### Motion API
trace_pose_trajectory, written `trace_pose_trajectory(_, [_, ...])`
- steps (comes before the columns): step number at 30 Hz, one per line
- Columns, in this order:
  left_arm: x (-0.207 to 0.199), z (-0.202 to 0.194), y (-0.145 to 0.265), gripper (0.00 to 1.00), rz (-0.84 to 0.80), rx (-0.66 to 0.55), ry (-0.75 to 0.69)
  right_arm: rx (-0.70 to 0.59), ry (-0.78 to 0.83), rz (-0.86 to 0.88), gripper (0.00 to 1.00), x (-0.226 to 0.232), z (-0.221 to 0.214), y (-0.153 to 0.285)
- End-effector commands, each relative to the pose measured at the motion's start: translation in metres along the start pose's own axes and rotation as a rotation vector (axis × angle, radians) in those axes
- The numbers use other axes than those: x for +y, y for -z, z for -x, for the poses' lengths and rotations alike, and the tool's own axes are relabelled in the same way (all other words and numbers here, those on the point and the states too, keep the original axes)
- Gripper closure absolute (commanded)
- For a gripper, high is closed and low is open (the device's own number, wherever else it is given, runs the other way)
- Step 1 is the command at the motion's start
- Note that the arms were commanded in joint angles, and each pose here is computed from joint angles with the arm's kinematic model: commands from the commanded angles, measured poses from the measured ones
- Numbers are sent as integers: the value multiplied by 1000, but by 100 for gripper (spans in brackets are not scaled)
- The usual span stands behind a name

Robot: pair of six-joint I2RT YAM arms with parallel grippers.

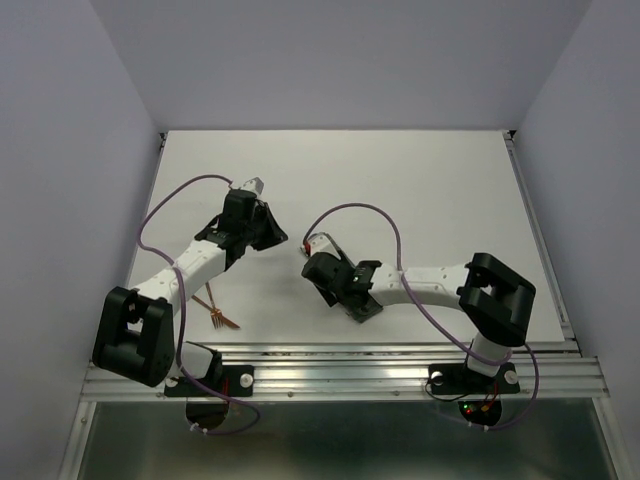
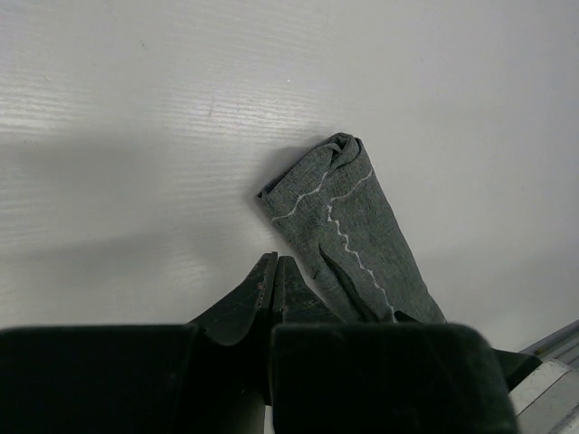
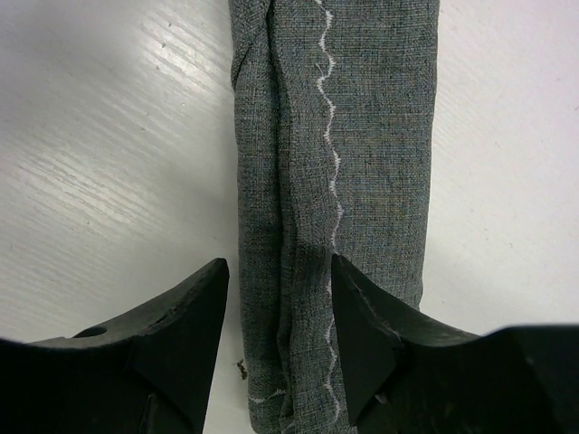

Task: Fold the napkin into a case and place the utensils inside
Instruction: Pick up the smaller rectangle-folded napkin from the center of the board, then turn over the smaller rectangle-folded napkin at the center of the board.

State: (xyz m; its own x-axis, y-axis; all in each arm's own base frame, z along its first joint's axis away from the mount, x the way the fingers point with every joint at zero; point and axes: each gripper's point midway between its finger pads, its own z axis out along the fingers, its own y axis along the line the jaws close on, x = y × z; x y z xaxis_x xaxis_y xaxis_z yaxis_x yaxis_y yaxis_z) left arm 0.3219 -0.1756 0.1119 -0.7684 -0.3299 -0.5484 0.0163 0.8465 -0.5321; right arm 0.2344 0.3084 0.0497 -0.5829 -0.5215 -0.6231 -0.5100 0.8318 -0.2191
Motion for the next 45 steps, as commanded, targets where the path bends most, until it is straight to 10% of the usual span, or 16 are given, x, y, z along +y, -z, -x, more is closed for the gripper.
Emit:
trace_pose_trajectory(1, [-6,6,7,95,-37,-34,-19,-41,12,-10,45,7,16,1])
trace_pose_trajectory(13, [-6,5,9,95,-41,-35,-20,6,10,-17,55,13,-10,-21])
trace_pose_trajectory(23, [-6,12,19,96,-54,-53,-14,-57,-40,8,99,20,14,-16])
trace_pose_trajectory(45, [9,63,85,95,-53,-225,42,-219,-214,583,99,113,106,56])
